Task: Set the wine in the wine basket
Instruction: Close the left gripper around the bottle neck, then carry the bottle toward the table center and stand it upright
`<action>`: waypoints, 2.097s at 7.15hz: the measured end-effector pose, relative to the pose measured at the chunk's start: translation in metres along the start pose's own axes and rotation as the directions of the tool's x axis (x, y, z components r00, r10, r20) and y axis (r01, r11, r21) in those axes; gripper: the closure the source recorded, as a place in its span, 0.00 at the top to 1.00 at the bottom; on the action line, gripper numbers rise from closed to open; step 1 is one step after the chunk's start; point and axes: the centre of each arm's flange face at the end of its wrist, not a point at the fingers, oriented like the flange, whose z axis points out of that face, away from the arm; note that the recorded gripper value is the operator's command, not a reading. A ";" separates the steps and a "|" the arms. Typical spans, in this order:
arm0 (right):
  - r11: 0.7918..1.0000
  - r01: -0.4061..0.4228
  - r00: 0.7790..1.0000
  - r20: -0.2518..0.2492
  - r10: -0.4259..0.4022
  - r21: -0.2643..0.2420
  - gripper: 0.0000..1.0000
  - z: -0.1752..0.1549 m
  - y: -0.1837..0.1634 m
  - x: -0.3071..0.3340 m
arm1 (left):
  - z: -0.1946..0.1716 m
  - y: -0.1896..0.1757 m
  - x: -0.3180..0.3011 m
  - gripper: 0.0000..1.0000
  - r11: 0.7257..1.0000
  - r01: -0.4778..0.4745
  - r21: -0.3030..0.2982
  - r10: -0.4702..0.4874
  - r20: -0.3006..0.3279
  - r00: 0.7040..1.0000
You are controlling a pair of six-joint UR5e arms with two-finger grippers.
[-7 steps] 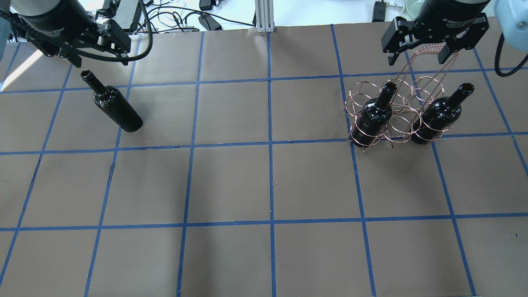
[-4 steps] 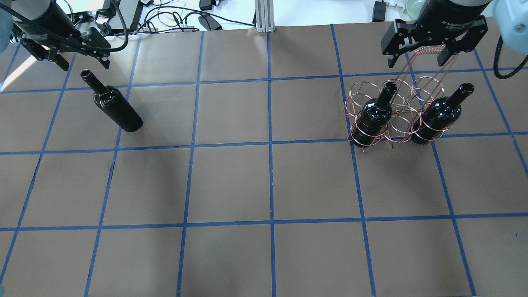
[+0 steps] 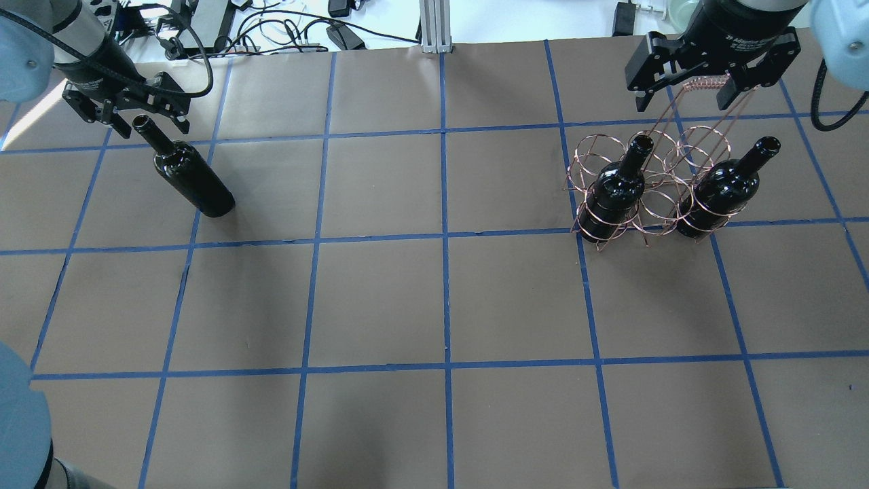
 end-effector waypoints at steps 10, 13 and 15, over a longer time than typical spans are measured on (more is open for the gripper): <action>1.000 0.000 1.000 0.029 0.000 0.006 1.00 0.000 -0.001 -0.003 | -0.068 0.057 0.068 0.00 0.999 0.029 -0.022 -0.029 -0.005 1.000; 1.000 0.000 1.000 0.030 0.000 0.008 1.00 0.000 -0.001 -0.003 | -0.056 0.127 0.172 0.00 0.992 0.107 -0.074 -0.107 0.000 0.994; 1.000 -0.001 0.999 0.032 0.001 0.006 1.00 0.000 -0.001 -0.003 | -0.030 0.170 0.200 0.00 0.985 0.134 -0.109 -0.138 -0.028 0.990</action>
